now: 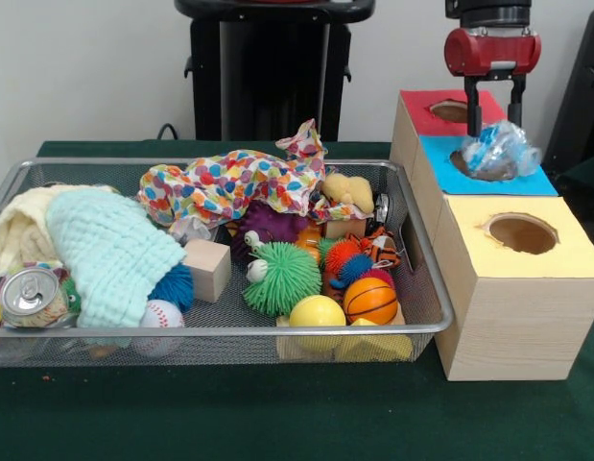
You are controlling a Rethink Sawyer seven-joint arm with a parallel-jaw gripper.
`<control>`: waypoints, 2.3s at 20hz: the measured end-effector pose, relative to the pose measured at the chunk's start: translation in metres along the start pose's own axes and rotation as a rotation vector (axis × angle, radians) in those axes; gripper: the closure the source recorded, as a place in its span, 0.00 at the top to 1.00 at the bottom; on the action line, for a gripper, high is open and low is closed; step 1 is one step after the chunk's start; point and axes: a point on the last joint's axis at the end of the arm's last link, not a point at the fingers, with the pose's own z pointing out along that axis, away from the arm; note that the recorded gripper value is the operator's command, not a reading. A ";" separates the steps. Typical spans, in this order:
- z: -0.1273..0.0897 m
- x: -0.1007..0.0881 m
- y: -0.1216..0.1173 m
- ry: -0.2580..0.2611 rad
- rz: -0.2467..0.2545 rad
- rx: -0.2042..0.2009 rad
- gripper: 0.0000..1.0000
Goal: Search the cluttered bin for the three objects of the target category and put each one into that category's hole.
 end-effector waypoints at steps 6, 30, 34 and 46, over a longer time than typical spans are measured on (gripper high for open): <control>0.001 0.004 0.008 0.008 -0.014 -0.002 1.00; -0.006 -0.012 -0.029 -0.018 0.056 0.017 0.00; -0.012 -0.021 -0.030 -0.025 0.062 0.008 0.00; -0.014 -0.024 -0.038 -0.027 0.076 0.011 0.00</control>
